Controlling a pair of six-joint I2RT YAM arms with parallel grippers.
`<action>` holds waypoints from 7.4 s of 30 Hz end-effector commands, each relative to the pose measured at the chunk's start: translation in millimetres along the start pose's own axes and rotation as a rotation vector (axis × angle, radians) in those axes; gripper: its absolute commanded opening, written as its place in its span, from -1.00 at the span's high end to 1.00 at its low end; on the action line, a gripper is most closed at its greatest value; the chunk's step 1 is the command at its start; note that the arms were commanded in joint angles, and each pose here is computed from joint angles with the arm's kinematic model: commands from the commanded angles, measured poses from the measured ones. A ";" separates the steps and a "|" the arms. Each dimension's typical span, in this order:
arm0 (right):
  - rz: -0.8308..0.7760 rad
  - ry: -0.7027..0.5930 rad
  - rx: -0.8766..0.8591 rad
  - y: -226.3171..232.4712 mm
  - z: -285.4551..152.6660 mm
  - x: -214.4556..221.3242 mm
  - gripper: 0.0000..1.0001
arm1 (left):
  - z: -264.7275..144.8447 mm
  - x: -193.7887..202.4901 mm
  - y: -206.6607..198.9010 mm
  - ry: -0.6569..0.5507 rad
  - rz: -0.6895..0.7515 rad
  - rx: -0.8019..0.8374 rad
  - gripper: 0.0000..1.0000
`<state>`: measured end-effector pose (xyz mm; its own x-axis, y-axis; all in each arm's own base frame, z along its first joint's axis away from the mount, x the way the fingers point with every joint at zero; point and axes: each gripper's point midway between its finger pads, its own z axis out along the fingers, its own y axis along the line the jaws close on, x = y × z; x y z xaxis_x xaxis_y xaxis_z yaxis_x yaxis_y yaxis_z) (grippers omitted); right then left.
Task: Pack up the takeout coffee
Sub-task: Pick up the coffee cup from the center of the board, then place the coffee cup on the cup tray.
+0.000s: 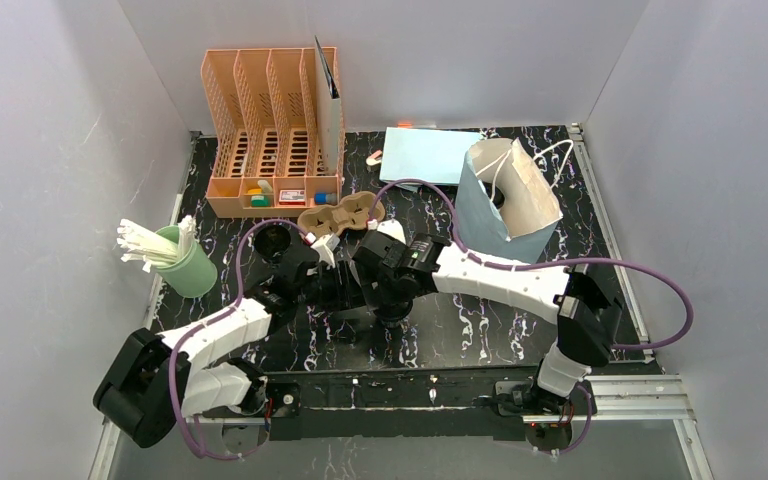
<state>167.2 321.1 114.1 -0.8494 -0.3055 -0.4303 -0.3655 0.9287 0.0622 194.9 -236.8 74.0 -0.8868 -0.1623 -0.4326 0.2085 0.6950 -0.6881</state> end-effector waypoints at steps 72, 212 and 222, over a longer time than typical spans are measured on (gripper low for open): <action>-0.040 -0.046 -0.246 -15.4 -47.5 -56.1 -0.80 | -53.8 -10.6 -34.3 -0.621 0.754 0.289 -0.96; -0.195 -0.216 -0.278 -34.6 -103.3 -63.7 -0.64 | -38.8 -20.7 -67.2 -0.590 0.676 0.352 -0.96; -0.087 -0.685 -0.114 -79.9 -232.1 -154.3 -0.53 | -54.3 -79.4 -47.5 -0.547 0.276 -0.093 -0.96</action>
<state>215.7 274.0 318.9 -0.5403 -0.2630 -0.7993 -0.6001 0.7863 0.1469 219.5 -243.7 181.3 -0.3645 -0.2556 -0.8954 0.5727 0.6967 -0.4320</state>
